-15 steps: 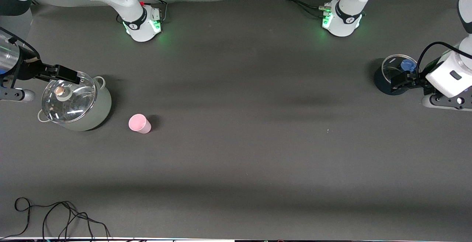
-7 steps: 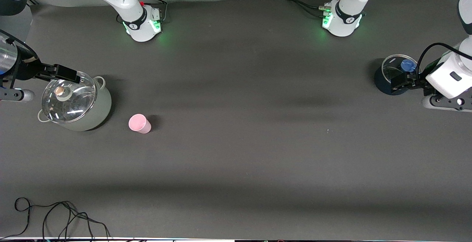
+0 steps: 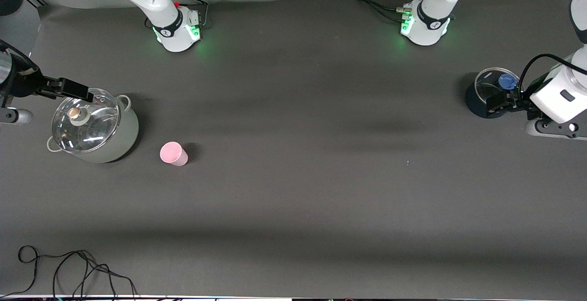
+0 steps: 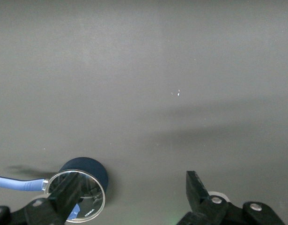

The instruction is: Transfer pink cup from left to right arm

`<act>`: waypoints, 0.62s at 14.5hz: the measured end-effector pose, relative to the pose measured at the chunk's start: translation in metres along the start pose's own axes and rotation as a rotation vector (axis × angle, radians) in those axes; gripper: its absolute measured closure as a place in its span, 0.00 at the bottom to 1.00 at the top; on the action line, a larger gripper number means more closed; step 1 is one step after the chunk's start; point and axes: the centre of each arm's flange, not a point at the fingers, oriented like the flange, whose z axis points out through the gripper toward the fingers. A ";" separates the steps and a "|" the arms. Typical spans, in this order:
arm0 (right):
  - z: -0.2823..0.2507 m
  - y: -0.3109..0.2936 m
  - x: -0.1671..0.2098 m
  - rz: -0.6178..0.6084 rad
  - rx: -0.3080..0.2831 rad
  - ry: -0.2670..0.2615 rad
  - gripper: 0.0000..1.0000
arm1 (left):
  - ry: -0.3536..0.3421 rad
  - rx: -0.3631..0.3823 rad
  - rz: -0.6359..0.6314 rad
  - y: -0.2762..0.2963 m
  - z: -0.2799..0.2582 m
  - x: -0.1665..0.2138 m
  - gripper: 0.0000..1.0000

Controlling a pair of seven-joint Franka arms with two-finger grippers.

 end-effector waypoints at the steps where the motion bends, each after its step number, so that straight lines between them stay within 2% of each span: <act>1: 0.000 0.003 -0.002 -0.012 0.004 0.025 0.00 | 0.000 0.000 0.000 0.000 0.000 0.000 0.00; 5: 0.006 0.012 -0.017 -0.037 0.016 0.112 0.00 | 0.000 0.000 0.000 0.000 0.000 0.000 0.00; 9: -0.012 0.018 -0.016 -0.028 0.029 0.239 0.00 | -0.001 0.000 0.000 0.000 0.001 0.001 0.00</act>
